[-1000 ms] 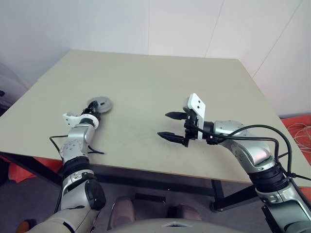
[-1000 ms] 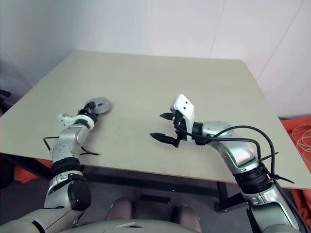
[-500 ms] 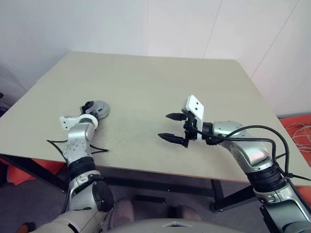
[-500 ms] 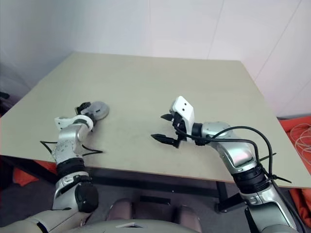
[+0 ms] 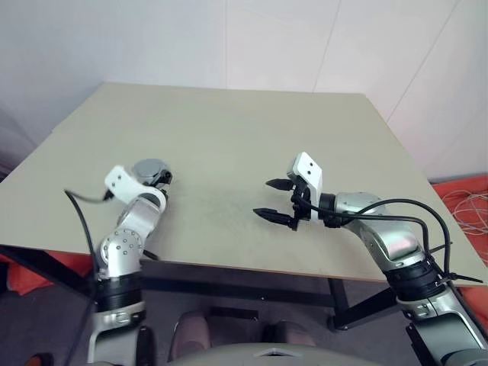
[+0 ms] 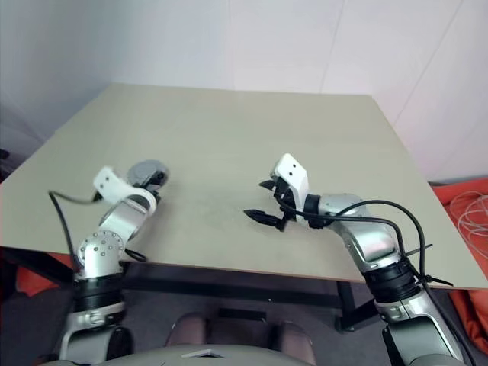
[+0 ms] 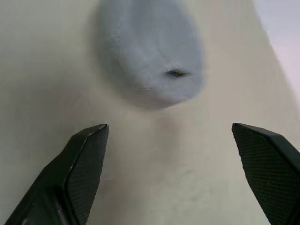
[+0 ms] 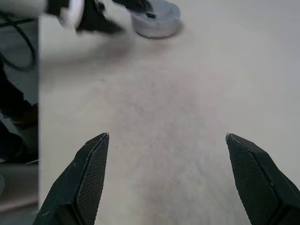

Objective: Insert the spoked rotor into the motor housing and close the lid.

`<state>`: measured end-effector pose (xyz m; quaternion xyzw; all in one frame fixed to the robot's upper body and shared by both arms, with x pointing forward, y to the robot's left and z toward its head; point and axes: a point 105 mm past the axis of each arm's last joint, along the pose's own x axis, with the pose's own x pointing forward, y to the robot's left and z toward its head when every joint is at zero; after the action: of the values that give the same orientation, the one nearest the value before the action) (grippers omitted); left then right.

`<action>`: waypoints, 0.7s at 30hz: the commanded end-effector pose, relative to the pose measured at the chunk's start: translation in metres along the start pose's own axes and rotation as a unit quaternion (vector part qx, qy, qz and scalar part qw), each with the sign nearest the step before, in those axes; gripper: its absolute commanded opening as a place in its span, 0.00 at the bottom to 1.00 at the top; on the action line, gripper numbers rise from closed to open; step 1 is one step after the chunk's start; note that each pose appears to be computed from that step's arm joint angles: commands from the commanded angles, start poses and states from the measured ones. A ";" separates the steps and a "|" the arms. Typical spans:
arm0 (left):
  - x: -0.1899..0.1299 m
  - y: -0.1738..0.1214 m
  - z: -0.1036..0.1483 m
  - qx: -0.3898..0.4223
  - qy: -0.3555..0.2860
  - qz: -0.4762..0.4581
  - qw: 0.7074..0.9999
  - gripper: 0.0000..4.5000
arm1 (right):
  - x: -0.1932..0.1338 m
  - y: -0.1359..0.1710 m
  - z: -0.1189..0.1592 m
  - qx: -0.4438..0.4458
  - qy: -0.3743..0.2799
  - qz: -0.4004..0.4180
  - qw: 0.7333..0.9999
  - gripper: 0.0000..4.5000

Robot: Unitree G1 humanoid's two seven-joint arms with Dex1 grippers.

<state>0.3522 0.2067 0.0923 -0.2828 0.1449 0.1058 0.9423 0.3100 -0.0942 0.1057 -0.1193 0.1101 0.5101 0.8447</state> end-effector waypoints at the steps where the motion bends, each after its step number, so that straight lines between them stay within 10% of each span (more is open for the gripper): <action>1: 0.000 -0.018 0.006 0.229 -0.032 -0.092 0.969 1.00 | -0.006 -0.021 0.005 -0.020 -0.015 -0.049 0.999 1.00; 15: -0.023 0.001 0.019 0.399 -0.096 -0.360 0.838 1.00 | -0.016 -0.048 -0.024 0.024 -0.062 -0.113 0.991 1.00; 21: -0.023 0.014 0.024 0.409 -0.099 -0.361 0.832 1.00 | -0.016 -0.045 -0.028 0.036 -0.066 -0.103 0.992 1.00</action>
<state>0.3293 0.2225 0.0947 0.0923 0.0012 -0.2891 0.9528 0.3399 -0.1373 0.0730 -0.0723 0.0896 0.4162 0.9020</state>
